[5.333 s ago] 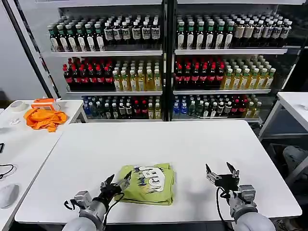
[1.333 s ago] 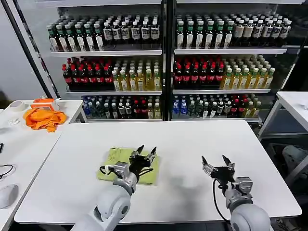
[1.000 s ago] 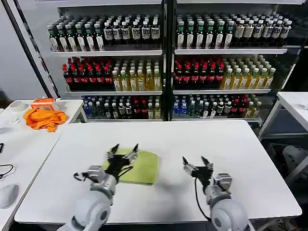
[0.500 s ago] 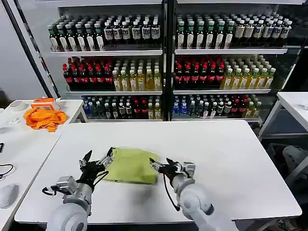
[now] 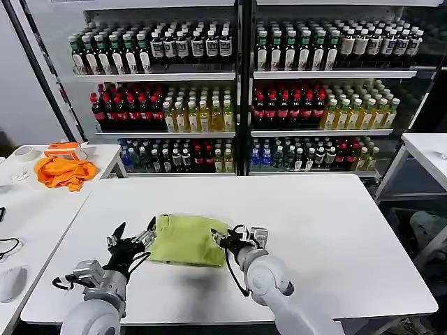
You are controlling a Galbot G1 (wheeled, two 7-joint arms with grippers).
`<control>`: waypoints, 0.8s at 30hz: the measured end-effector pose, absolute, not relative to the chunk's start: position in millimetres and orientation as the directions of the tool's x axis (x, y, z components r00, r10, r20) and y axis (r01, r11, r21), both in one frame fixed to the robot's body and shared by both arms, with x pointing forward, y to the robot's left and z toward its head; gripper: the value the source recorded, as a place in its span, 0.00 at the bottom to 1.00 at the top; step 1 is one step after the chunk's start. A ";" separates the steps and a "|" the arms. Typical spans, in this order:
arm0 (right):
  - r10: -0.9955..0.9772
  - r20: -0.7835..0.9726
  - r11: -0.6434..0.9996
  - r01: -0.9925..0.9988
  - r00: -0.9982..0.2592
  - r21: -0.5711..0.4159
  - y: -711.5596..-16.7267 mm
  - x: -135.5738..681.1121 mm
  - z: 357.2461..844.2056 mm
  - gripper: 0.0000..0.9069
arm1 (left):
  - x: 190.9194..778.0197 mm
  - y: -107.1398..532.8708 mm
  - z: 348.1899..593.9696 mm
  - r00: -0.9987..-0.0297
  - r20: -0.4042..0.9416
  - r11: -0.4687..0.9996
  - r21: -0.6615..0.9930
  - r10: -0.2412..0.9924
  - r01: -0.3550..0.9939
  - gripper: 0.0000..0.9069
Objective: Fold and organize the clothes.
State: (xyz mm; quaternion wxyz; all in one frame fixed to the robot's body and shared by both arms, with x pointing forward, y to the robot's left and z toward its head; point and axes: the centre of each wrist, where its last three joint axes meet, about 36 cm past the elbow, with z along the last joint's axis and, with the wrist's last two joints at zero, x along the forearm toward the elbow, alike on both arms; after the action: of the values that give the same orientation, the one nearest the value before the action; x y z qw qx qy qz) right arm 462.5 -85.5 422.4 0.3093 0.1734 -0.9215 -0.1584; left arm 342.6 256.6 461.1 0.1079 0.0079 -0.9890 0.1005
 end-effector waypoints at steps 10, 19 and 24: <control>-0.396 0.536 0.900 -0.200 -0.745 0.387 -81.9 468.4 422.3 0.00 | 343.6 258.6 460.2 -0.976 0.217 0.979 -0.198 0.002 -0.042 1.00; -0.358 0.549 0.920 -0.183 -0.756 0.348 -97.6 480.8 420.9 0.00 | 346.6 256.9 459.0 -0.977 0.215 0.978 -0.203 0.007 -0.037 1.00; -0.339 0.552 0.929 -0.180 -0.762 0.323 -111.1 488.9 421.9 0.00 | 347.9 254.0 458.7 -0.977 0.213 0.977 -0.210 0.013 -0.033 1.00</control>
State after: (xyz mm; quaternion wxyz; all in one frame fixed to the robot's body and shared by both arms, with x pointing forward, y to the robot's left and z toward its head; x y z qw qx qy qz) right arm 488.9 -111.1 421.9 0.3156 0.1393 -0.9301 -0.1261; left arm 347.9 254.0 458.7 0.1074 0.0048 -0.9885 0.1067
